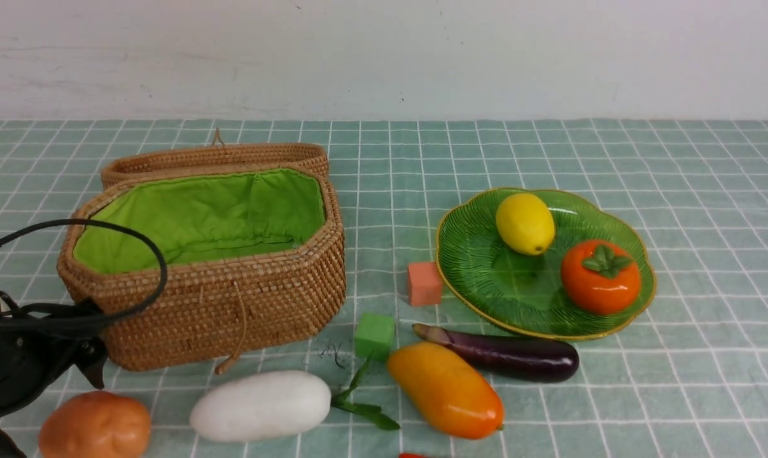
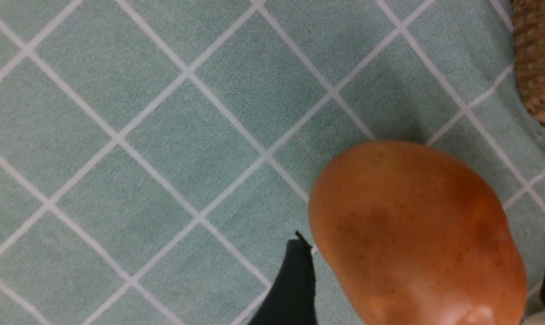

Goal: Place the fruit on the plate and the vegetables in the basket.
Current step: Grab a potato with your left arm and place it in the basket on the left

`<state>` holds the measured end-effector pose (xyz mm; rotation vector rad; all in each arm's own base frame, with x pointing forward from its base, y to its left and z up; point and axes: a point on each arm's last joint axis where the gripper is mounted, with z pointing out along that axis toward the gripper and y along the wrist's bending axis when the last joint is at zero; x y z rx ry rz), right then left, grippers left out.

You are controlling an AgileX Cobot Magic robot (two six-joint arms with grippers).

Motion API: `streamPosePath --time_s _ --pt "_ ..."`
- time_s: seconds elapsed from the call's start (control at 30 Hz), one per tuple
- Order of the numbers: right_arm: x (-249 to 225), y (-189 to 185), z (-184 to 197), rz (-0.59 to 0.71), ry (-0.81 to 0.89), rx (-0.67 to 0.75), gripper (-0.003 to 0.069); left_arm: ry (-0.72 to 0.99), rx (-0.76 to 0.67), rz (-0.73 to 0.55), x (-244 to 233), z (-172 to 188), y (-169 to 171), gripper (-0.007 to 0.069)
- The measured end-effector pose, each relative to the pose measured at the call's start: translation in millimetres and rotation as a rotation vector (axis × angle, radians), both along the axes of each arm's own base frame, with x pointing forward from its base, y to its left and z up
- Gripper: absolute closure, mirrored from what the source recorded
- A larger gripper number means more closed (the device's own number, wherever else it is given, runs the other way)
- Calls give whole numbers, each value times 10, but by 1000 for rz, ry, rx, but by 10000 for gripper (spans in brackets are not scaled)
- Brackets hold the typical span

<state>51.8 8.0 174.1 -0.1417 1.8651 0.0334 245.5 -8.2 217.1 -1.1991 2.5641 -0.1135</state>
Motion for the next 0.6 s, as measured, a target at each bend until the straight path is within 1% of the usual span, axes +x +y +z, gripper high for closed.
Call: streamPosePath --time_s 0.33,0.6 --pt "0 0 0 0 0 1 424 79 14 -8 172 -325 -5 -22" --pt "0 0 0 0 0 1 423 93 45 -54 221 -352 8 13"
